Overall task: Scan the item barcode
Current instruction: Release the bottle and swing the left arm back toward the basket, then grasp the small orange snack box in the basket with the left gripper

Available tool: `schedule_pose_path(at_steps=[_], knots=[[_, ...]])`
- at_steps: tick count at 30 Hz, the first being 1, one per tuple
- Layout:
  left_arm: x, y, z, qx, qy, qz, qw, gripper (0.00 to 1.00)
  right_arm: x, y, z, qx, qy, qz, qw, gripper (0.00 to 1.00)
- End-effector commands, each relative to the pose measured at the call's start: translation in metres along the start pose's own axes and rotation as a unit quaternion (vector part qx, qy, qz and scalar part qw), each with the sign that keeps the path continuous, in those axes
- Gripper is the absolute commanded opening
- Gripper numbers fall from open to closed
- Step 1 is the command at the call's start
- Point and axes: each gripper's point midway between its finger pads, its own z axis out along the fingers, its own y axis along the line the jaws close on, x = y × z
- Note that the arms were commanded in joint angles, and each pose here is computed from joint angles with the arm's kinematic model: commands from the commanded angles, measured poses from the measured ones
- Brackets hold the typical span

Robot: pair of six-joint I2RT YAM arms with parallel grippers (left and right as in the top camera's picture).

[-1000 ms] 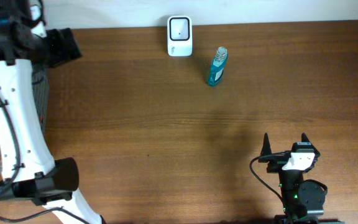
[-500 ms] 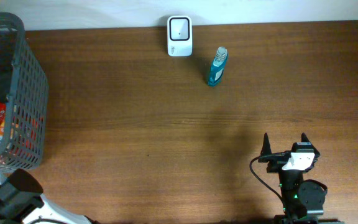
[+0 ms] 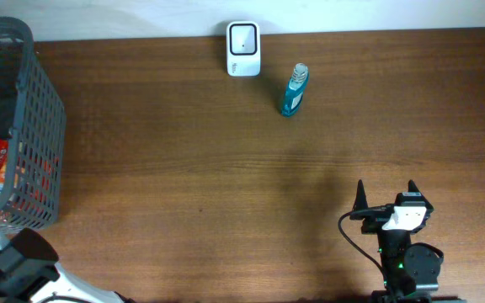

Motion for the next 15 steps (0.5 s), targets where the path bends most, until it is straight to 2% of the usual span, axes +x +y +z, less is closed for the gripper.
schedule_pose_path(at_steps=[1, 3, 5, 6, 7, 12, 13, 14, 15], knots=[[0.008, -0.001, 0.009, -0.012, 0.019, 0.02, 1.0, 0.99, 0.004, -0.001, 0.0, 0.003, 0.003, -0.003, 1.0, 0.99], [0.016, -0.002, 0.018, -0.023, 0.035, 0.041, 0.998, 0.99, 0.004, -0.001, 0.0, 0.003, 0.003, -0.003, 1.0, 0.98], [0.013, 0.006, 0.022, -0.065, 0.02, 0.05, 0.996, 0.99, 0.004, -0.001, 0.0, 0.003, 0.003, -0.003, 1.0, 0.98], [0.006, 0.019, 0.026, -0.109, 0.002, 0.031, 0.994, 0.99, 0.004, -0.001, 0.0, 0.003, 0.003, -0.003, 1.0, 0.99], [0.004, 0.023, 0.034, -0.122, 0.005, 0.023, 0.992, 0.98, 0.004, -0.001, 0.0, 0.003, 0.003, -0.003, 1.0, 0.98], [0.012, 0.048, 0.105, -0.173, 0.075, 0.018, 0.982, 0.98, 0.004, -0.001, 0.0, 0.003, 0.003, -0.003, 1.0, 0.99], [0.014, 0.052, 0.112, -0.178, 0.086, 0.021, 0.98, 0.95, 0.004, -0.001, 0.0, 0.003, 0.003, -0.003, 1.0, 0.98], [0.019, 0.06, 0.12, -0.196, 0.103, 0.04, 0.974, 0.87, 0.004, -0.001, 0.0, 0.003, 0.003, -0.003, 1.0, 0.98], [0.021, 0.075, 0.123, -0.233, 0.111, 0.045, 0.965, 0.84, 0.004, -0.001, 0.0, 0.003, 0.003, -0.003, 1.0, 0.99]])
